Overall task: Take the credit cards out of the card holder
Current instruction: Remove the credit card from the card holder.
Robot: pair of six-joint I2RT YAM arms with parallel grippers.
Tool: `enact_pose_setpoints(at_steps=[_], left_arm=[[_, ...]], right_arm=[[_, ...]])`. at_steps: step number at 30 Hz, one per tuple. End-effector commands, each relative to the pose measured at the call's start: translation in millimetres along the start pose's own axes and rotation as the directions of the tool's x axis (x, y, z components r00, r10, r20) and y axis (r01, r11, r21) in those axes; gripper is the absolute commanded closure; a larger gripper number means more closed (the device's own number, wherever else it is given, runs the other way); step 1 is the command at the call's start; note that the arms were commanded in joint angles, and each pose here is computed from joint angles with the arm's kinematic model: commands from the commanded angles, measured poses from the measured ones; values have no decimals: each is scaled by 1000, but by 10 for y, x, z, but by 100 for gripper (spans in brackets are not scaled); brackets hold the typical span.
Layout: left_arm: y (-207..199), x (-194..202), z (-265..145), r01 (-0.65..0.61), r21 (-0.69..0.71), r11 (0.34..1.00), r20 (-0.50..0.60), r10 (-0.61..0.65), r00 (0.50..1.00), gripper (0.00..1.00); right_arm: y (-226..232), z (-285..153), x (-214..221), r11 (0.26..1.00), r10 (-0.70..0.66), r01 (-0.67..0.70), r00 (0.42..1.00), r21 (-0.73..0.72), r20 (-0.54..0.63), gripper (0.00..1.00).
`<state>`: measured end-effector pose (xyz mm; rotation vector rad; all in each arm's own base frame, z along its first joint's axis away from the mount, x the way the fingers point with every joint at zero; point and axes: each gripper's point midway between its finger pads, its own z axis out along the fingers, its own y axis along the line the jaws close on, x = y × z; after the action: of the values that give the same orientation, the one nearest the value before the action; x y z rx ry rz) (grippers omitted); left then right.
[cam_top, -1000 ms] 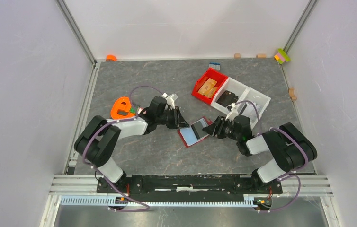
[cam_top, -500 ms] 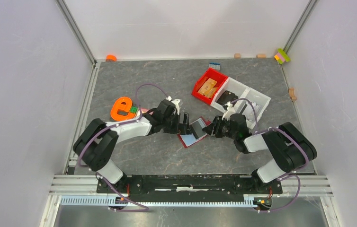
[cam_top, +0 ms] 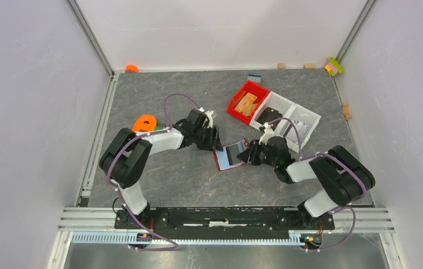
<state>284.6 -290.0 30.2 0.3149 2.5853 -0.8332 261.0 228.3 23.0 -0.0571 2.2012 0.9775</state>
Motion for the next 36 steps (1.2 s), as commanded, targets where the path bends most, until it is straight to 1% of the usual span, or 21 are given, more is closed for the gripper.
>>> enact_pose_setpoints(at_steps=[1, 3, 6, 8, 12, 15, 20, 22, 24, 27, 28, 31, 32, 34, 36], left_arm=[[68, -57, 111, -83, 0, 997, -12, 83, 996, 48], [148, -69, 154, -99, -37, 994, -22, 98, 995, 53], [211, -39, 216, -109, -63, 992, -49, 106, 993, 56], [247, -51, 227, -122, -90, 988, -53, 118, 992, 56], [265, -93, 199, -163, -127, 978, -43, 159, 986, 58], [268, -100, 198, -187, -148, 971, -46, 182, 982, 58], [218, -95, 183, -205, -148, 967, -46, 201, 979, 58], [170, -121, 136, -205, -139, 969, -29, 203, 979, 58], [137, -176, 55, -204, -146, 968, 8, 207, 978, 56], [89, -293, -160, -193, -166, 967, 101, 211, 972, 53], [38, -356, -263, -191, -161, 968, 150, 215, 965, 51], [-65, -439, -565, -184, -148, 972, 265, 218, 939, 42], [-128, -456, -669, -185, -127, 974, 305, 216, 928, 39], [-283, -497, -858, -213, -67, 975, 383, 222, 897, 29], [-500, -470, -1016, -261, 33, 965, 438, 221, 872, 29]], right_arm=[[132, 31, -60, 999, -28, 28, 999, -25, 16, 64], [109, 39, -64, 999, -31, 31, 999, -12, 15, 59], [70, 50, -80, 999, -45, 45, 999, 12, 13, 50], [45, 47, -110, 998, -54, 53, 998, 31, 21, 40], [50, 38, -207, 996, -78, 76, 996, 46, 45, 40], [61, 36, -230, 996, -85, 83, 995, 42, 50, 46], [56, 44, -219, 996, -79, 78, 996, 39, 42, 64], [80, 42, -219, 997, -73, 72, 996, 26, 41, 71], [125, 30, -217, 998, -63, 63, 997, 6, 42, 78], [251, -10, -220, 998, -39, 42, 998, -55, 48, 85], [296, -28, -224, 996, -32, 36, 998, -78, 51, 87], [377, -94, -266, 993, -17, 25, 997, -116, 70, 92], [396, -121, -289, 992, -12, 22, 997, -126, 80, 92], [444, -189, -346, 988, 1, 16, 994, -156, 110, 93], [509, -272, -411, 980, 18, 11, 989, -197, 146, 94]])
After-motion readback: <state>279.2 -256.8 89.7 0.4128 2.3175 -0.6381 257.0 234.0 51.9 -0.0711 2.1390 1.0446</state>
